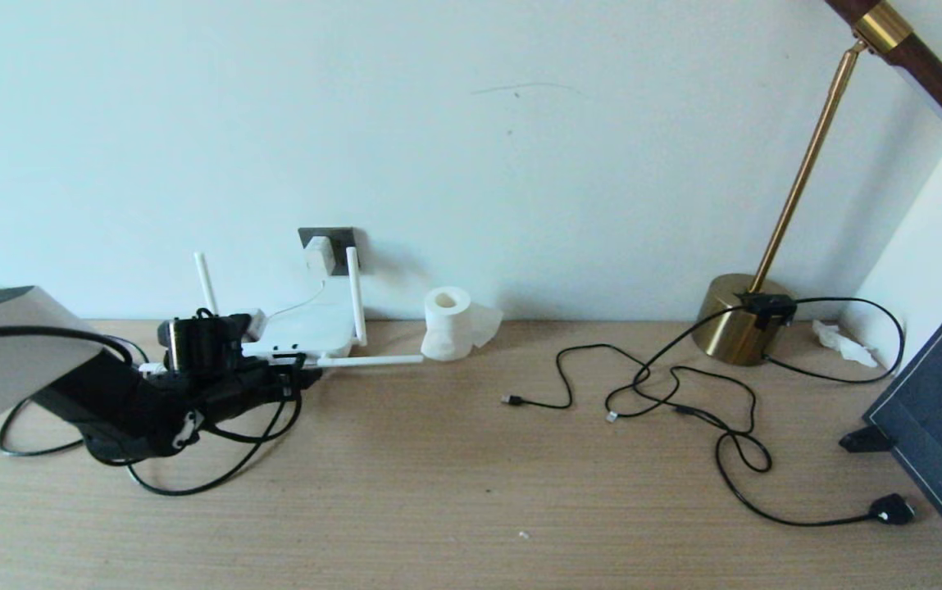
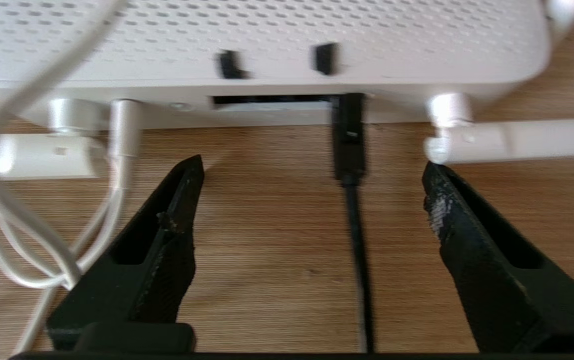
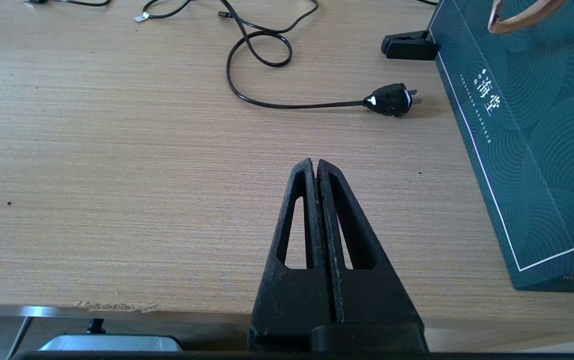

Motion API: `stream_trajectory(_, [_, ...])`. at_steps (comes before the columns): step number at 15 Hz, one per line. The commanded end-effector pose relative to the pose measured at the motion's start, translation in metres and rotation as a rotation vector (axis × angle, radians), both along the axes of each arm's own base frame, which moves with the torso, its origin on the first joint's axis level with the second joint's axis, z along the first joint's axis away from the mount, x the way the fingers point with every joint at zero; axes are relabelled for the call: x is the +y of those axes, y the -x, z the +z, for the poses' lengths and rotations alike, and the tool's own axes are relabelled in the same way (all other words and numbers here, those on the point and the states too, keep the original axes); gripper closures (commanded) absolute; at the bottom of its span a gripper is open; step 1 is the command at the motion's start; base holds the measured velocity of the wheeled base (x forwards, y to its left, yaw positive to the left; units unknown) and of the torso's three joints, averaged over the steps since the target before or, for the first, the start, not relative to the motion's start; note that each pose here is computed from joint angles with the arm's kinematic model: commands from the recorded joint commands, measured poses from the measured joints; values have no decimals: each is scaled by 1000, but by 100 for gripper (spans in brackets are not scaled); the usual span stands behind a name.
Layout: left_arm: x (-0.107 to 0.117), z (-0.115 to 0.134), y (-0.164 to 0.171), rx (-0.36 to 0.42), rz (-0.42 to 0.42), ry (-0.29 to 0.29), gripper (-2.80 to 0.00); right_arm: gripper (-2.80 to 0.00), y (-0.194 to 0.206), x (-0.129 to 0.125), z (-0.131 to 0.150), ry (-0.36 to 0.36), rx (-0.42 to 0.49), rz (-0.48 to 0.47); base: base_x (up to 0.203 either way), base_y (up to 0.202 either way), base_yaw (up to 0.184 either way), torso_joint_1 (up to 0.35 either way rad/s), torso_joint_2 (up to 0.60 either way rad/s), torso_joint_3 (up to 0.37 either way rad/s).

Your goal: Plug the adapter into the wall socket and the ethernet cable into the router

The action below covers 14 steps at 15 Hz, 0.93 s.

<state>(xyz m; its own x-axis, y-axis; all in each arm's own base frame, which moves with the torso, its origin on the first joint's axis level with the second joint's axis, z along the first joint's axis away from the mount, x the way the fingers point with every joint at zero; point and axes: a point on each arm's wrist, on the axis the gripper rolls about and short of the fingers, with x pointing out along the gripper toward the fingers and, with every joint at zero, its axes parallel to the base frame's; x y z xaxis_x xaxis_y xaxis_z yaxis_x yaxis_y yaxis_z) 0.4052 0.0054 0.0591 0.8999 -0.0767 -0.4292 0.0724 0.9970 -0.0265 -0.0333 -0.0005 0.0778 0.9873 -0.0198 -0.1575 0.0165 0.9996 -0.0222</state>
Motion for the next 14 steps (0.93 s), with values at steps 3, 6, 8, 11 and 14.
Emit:
stream_trajectory(3, [0,4,9,3,-1,0,-280,0,0,0,0,1,4,0,0,0,0,0,0,0])
stream_trajectory(6, [-2,7,19,-1,-5,1,-280,0,0,0,0,1,3,0,0,0,0,0,0,0])
stream_trajectory(8, [-3,12,28,-17,-10,-6,-280,0,0,0,0,1,3,0,0,0,0,0,0,0])
stream_trajectory(11, [-4,35,42,-85,-20,-21,-280,0,0,0,0,1,3,0,0,0,0,0,0,0])
stream_trajectory(14, [-10,76,67,-188,-51,-15,-280,0,0,0,0,1,3,0,0,0,0,0,0,0])
